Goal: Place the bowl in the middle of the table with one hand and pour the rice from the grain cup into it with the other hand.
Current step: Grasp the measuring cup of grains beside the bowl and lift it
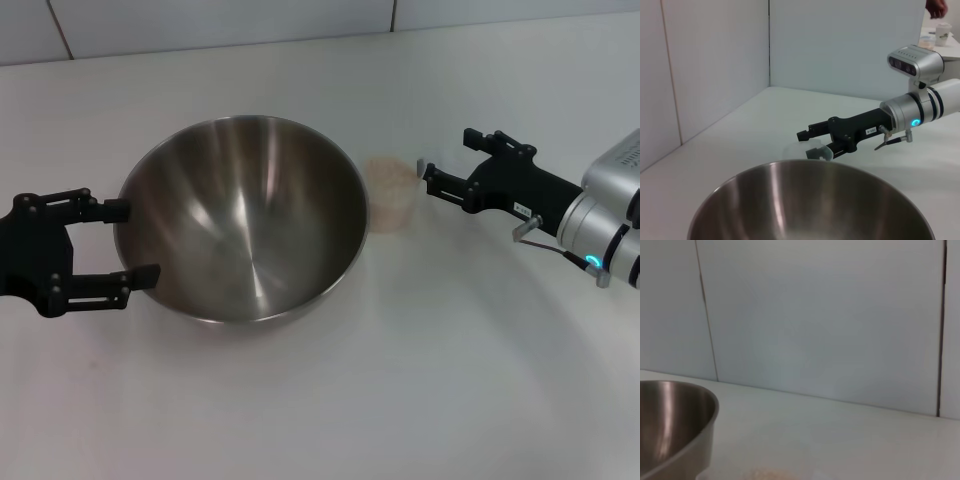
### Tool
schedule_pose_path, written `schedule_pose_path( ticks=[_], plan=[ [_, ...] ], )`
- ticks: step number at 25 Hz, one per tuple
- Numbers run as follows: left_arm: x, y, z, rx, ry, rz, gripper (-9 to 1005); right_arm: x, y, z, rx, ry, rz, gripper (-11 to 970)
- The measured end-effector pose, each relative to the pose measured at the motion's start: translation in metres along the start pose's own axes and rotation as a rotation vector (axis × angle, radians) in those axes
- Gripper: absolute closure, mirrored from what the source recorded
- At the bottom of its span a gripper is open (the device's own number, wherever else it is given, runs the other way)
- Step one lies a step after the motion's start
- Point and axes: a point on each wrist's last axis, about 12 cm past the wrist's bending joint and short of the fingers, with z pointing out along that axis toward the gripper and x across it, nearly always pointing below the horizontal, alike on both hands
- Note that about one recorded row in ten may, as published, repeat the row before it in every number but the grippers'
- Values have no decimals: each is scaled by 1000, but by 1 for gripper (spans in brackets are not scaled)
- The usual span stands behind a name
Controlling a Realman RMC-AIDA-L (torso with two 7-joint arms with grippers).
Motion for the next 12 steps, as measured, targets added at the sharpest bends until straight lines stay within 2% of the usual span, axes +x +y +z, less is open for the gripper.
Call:
schedule_pose_path(
  ticks=[8, 12],
  plan=[
    [1, 0, 1, 6, 19, -6, 183, -1, 2, 4, 3, -2, -12, 131],
    [1, 1, 1, 6, 21, -6, 183, -1, 3, 4, 5, -12, -25, 261]
  ],
)
